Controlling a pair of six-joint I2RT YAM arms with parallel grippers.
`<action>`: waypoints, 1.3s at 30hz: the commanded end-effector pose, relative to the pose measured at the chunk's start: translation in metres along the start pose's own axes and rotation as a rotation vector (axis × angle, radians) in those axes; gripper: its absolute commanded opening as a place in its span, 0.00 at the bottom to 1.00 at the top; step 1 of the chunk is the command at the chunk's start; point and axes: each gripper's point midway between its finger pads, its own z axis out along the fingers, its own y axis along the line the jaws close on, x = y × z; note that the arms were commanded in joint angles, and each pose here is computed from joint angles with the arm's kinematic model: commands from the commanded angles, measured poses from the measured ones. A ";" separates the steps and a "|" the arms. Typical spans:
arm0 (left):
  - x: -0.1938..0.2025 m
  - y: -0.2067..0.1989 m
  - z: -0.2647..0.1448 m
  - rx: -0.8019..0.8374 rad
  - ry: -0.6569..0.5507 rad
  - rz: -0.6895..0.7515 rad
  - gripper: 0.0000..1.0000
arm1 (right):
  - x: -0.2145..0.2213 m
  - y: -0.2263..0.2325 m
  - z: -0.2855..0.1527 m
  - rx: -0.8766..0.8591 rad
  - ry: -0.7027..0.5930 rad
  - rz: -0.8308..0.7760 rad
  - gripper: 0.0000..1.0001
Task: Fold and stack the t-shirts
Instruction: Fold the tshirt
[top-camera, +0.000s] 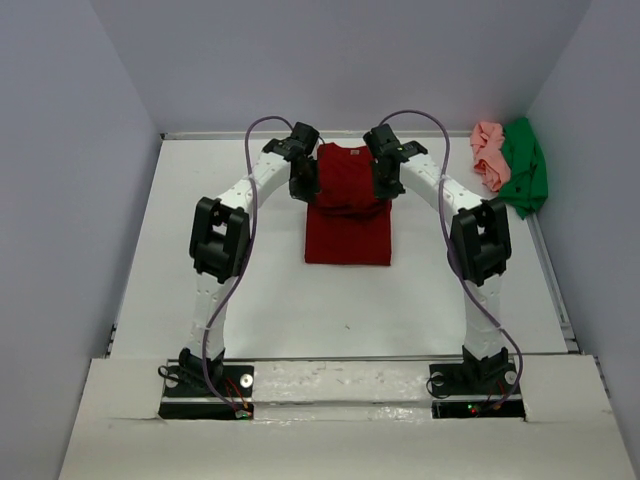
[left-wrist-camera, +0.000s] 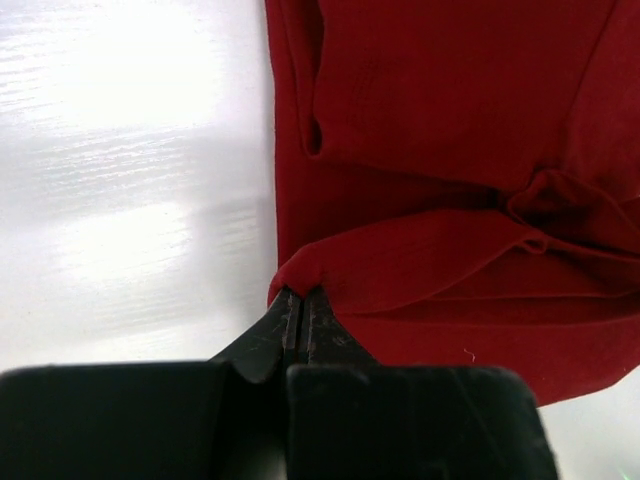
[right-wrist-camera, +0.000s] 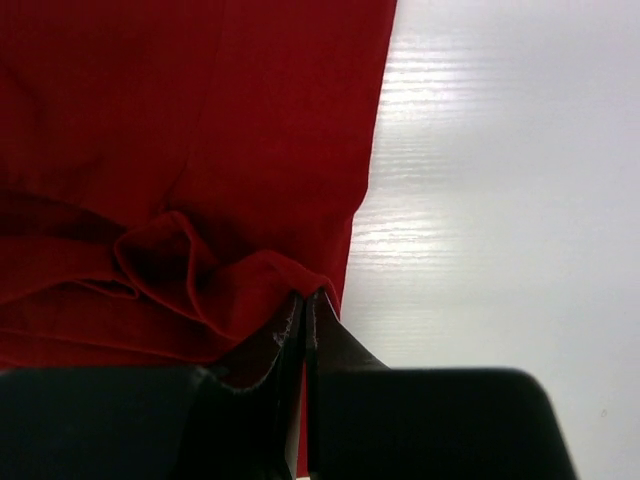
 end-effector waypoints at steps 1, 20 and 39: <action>-0.012 -0.012 -0.012 0.042 -0.025 0.032 0.00 | -0.014 -0.001 -0.003 0.008 -0.021 -0.018 0.00; -0.020 -0.017 0.007 0.089 -0.060 0.072 0.00 | 0.001 -0.019 0.040 0.125 0.020 0.001 0.00; -0.033 -0.015 0.027 0.089 -0.150 0.076 0.41 | -0.037 -0.037 0.069 0.159 -0.062 -0.033 0.09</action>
